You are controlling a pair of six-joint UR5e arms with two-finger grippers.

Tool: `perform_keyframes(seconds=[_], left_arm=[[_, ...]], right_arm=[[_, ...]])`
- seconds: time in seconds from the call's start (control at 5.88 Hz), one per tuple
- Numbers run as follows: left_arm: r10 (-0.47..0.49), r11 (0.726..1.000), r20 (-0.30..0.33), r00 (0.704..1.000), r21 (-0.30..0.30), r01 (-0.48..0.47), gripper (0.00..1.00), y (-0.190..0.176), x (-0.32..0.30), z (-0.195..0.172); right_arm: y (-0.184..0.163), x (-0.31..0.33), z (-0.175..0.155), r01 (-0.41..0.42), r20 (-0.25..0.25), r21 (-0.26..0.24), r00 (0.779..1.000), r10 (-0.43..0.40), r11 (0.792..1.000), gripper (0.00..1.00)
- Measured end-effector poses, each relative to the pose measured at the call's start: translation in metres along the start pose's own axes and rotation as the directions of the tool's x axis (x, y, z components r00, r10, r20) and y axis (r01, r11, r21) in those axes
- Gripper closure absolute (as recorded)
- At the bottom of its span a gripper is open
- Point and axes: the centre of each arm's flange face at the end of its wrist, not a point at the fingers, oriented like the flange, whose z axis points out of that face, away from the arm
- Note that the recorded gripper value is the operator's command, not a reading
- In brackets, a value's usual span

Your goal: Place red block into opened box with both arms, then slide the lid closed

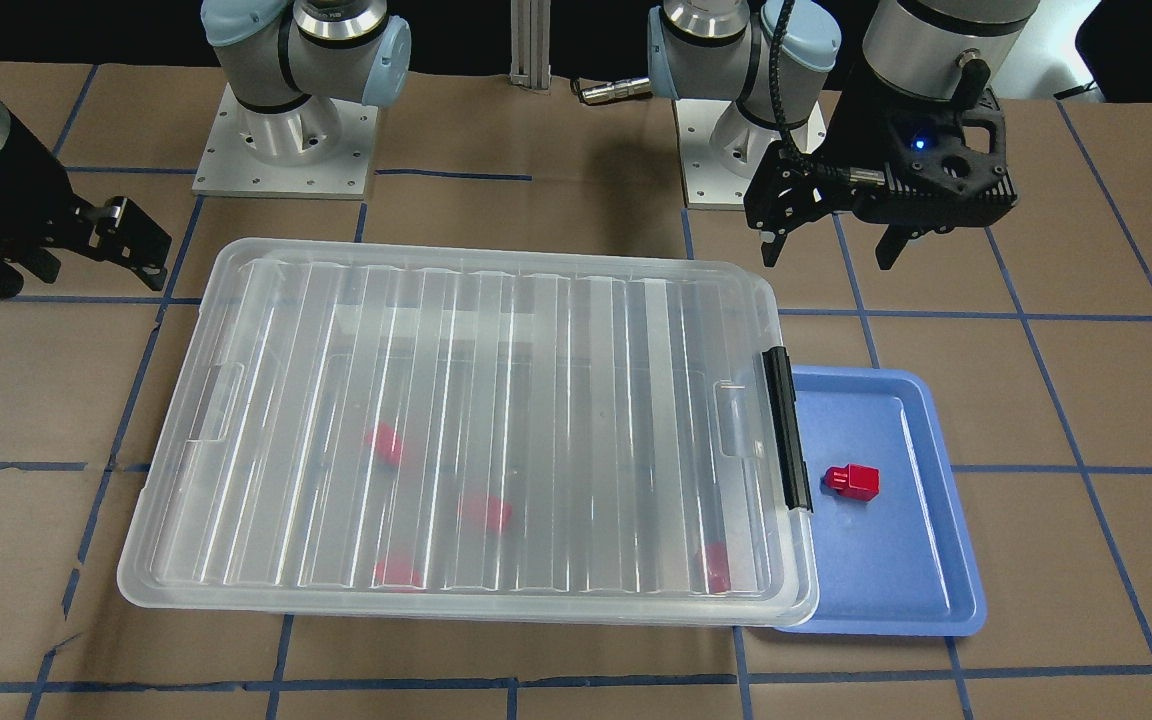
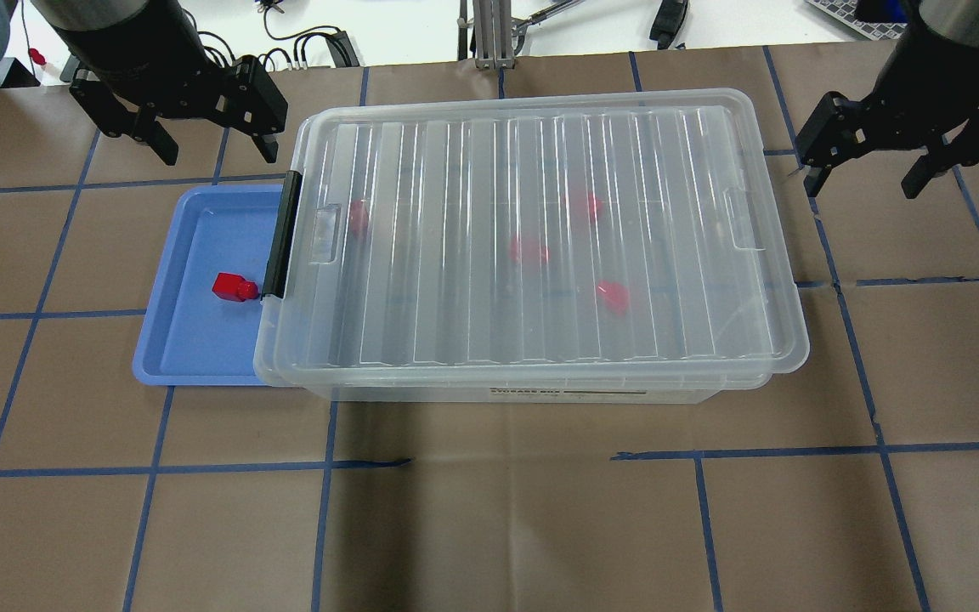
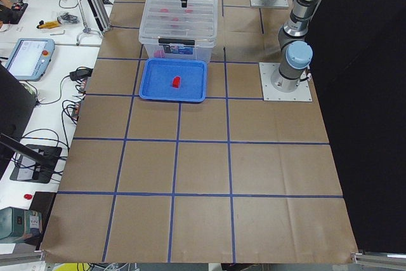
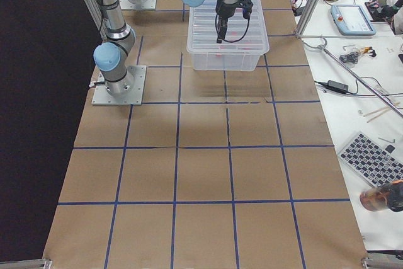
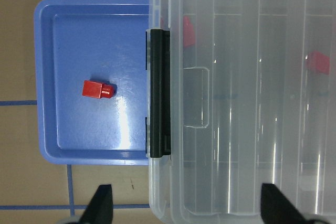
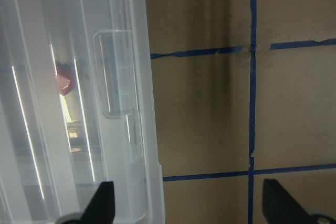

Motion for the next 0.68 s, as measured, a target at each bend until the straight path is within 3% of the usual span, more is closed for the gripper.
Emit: perform_keyframes(seconds=[0.68], left_arm=[[0.000,1.000,0.000,1.000,0.000,0.000,0.02,0.000,0.000,0.000]], right_arm=[[-0.009,-0.001,0.083,0.017,0.006,0.070,1.000,-0.018,0.997,0.00]])
